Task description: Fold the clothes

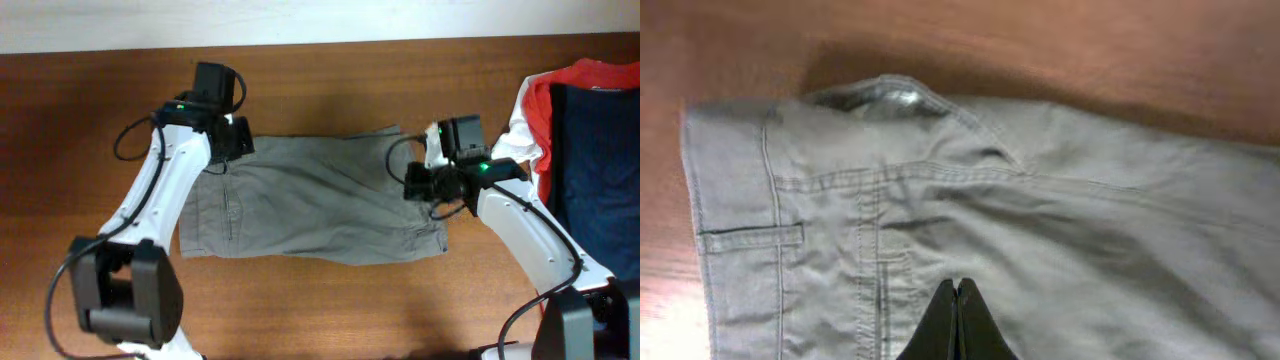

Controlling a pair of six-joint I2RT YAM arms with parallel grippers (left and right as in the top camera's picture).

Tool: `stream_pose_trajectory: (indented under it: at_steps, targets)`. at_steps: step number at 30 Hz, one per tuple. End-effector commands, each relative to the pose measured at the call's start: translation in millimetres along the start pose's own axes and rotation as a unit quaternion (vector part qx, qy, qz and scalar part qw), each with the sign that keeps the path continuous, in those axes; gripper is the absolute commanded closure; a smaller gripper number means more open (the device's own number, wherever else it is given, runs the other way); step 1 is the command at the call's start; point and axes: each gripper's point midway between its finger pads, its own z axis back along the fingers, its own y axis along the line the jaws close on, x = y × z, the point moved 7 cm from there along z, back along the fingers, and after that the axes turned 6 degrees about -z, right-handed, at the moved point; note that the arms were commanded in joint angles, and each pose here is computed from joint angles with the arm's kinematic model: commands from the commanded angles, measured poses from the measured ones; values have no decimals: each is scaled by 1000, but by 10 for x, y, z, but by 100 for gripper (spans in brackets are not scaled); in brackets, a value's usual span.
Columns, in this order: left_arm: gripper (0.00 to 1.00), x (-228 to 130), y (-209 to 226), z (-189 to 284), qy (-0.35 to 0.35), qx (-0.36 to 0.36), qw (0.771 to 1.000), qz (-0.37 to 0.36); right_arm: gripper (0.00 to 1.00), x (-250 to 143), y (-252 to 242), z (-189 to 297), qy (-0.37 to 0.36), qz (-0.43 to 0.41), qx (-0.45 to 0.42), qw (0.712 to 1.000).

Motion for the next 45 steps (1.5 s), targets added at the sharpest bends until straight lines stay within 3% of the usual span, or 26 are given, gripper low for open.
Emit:
stream_pose_trajectory:
  at_steps: [1,5,9,12,14,16,19,21,24,28,30,31,34,36,39,40,42,44,45]
  targets:
    - [100,-21,326,-385,39,48,997,34,96,253,140,-96,-64,33,20,997]
    - [100,-59,856,-664,75,72,989,105,96,409,55,-622,-81,38,26,996]
    - [100,-136,923,-992,103,79,988,89,96,437,-136,-1298,-93,42,30,994]
    - [100,-220,964,-1313,122,97,984,86,96,480,-275,-1308,-115,34,-30,992]
    - [100,-224,1040,-1290,121,134,981,75,96,502,-263,-1296,-121,35,-28,992]
    - [100,78,1016,-751,63,126,987,72,96,702,-4,-1147,-142,53,42,988]
    - [100,444,866,559,-103,41,990,86,95,904,612,-359,-135,95,183,969]
    - [100,436,862,642,-111,37,989,86,96,593,770,-81,-55,104,236,965]
    - [100,328,861,-8,-38,43,994,94,96,-99,773,-250,115,76,197,971]
    - [100,217,788,-897,33,21,995,90,96,-828,888,-558,210,132,129,960]
    - [100,210,752,-1082,37,12,995,89,96,-1070,794,-678,214,156,60,962]
    - [100,213,750,-1133,36,11,995,89,96,-1213,642,-817,184,149,-16,971]
    - [100,217,721,-1123,35,6,996,84,96,-1385,500,-922,178,99,-35,978]
    - [100,316,716,-829,6,2,997,83,96,-1466,491,-896,206,93,-27,974]
    - [100,573,689,304,-124,-23,989,82,96,-1449,530,-878,207,92,-15,974]
    - [100,549,675,581,-143,-33,986,81,96,-1361,664,-779,204,89,24,975]
    - [100,346,629,691,-99,-56,990,79,96,-1022,886,-362,160,96,70,980]
    - [100,-31,638,650,9,-50,995,84,85,-641,785,138,90,84,67,990]
    - [100,-242,651,664,69,-41,993,87,28,-471,551,327,52,50,37,997]
